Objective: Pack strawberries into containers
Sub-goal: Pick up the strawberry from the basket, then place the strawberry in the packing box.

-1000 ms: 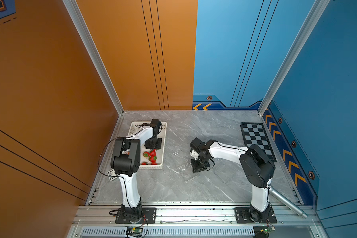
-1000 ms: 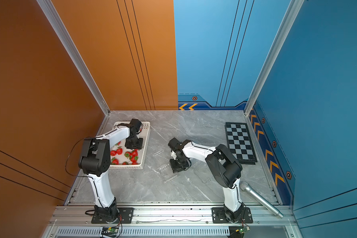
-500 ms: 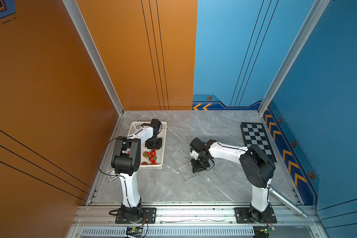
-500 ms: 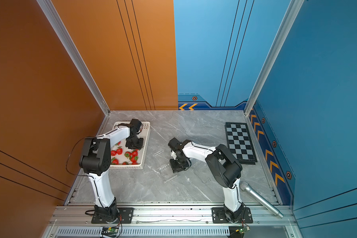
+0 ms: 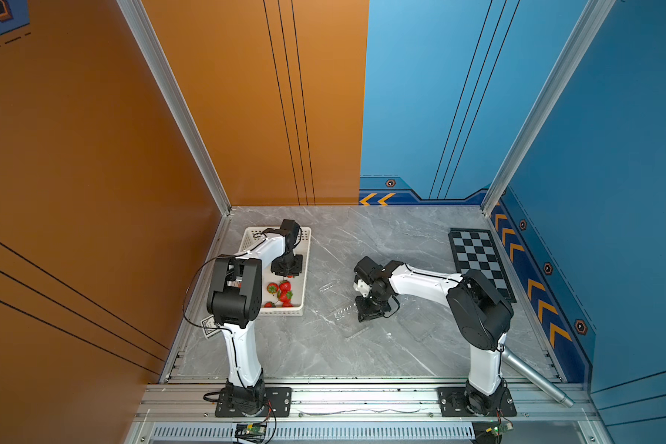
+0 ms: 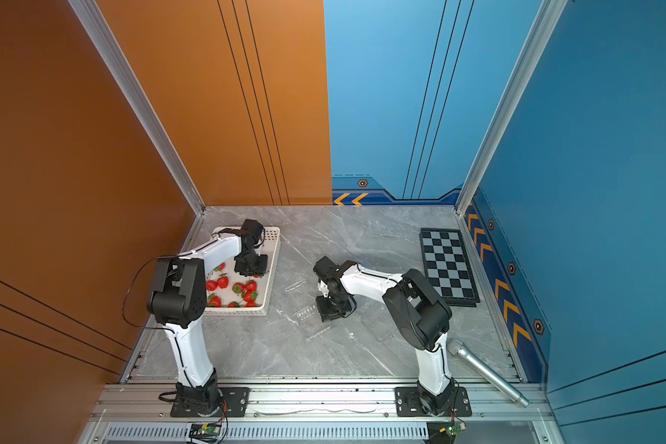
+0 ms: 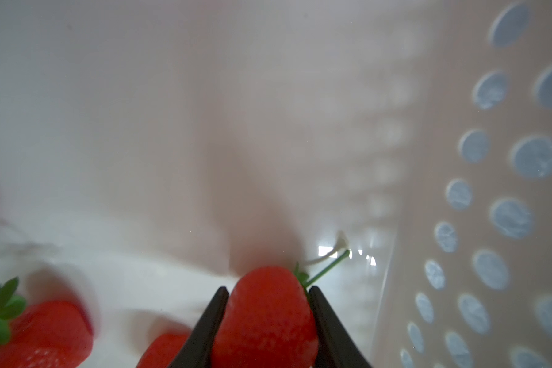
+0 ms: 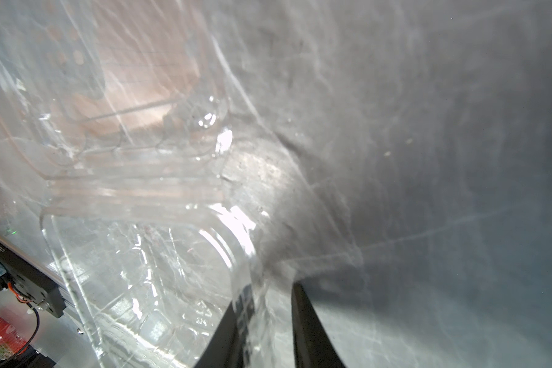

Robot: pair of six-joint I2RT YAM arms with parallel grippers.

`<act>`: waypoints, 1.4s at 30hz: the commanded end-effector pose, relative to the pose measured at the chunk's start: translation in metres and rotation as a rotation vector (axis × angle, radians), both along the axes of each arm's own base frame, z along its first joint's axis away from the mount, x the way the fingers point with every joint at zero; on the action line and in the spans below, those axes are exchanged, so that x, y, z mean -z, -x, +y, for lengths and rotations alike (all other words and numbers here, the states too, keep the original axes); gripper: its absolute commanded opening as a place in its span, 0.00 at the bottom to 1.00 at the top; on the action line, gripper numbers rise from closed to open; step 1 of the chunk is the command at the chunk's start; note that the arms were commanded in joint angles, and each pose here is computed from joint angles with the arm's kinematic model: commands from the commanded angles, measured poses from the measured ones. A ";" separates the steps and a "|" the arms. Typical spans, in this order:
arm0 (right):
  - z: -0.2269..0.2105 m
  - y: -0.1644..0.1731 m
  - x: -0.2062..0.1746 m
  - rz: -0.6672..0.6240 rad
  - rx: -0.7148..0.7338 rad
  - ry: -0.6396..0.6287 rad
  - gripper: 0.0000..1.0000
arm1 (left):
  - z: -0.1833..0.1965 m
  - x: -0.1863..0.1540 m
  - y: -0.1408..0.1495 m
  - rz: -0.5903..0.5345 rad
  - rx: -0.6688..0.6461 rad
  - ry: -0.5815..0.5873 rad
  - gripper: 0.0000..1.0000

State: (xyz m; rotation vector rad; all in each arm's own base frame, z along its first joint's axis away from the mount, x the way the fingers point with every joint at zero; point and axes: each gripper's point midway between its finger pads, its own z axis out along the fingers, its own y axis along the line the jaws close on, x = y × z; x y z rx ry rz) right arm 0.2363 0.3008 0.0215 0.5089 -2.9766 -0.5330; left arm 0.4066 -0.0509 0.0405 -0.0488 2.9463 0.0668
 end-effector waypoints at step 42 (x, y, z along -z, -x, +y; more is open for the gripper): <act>-0.038 0.001 0.020 -0.047 0.094 0.081 0.68 | -0.190 -0.052 0.188 -0.070 0.330 0.122 0.28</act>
